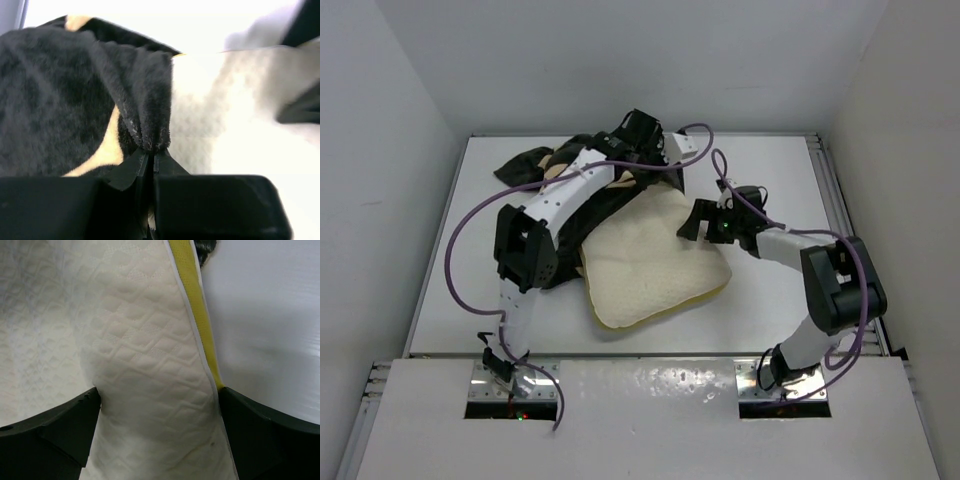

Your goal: Put the pillow into the pillowcase

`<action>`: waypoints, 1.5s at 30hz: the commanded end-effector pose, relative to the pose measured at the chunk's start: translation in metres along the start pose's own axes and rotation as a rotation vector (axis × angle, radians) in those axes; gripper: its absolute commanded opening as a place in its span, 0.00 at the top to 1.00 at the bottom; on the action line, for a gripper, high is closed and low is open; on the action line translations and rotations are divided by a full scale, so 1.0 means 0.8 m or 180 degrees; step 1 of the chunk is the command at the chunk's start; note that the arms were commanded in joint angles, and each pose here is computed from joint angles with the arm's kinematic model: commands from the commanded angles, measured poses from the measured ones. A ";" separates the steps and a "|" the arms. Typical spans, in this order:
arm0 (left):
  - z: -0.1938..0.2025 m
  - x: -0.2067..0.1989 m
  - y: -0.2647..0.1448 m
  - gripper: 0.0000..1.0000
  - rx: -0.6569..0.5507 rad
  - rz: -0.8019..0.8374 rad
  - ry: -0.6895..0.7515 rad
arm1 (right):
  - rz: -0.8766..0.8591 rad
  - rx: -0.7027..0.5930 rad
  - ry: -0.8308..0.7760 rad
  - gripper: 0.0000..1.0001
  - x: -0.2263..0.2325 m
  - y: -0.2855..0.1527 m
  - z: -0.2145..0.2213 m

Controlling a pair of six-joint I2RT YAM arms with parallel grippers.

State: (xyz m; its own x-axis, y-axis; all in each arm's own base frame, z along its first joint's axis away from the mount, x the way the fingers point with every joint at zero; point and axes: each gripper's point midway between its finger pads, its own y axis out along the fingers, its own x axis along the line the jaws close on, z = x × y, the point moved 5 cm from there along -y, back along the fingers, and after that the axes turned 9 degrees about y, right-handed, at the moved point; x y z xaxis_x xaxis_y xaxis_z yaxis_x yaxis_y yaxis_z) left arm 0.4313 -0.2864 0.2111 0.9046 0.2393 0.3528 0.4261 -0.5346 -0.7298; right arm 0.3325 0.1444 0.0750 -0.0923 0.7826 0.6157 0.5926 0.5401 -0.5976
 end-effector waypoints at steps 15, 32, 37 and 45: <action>-0.066 -0.026 -0.090 1.00 -0.0679 0.0402 -0.0039 | -0.0625 0.0020 -0.0057 0.01 0.024 -0.016 0.087; -0.101 -0.105 -0.171 1.00 -0.1402 0.1285 0.0602 | -0.1714 -0.2941 -0.0389 1.00 0.252 -0.135 -0.136; -0.113 -0.135 -0.215 1.00 -0.1743 0.1662 0.0936 | -0.0613 -0.3353 0.0211 1.00 0.195 -0.109 -0.174; -0.150 -0.175 -0.256 1.00 -0.2070 0.1884 0.1225 | -0.0068 -0.3407 0.0687 1.00 0.195 -0.078 -0.198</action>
State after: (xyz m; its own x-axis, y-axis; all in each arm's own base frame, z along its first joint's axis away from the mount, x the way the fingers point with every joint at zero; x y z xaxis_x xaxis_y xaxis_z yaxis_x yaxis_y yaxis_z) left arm 0.3071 -0.2912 0.3249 0.9113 -0.2477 0.3290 -0.0008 -0.7999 -0.6002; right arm 0.3799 0.2107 0.2246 -0.1170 0.7396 0.6628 0.9778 0.2028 -0.0537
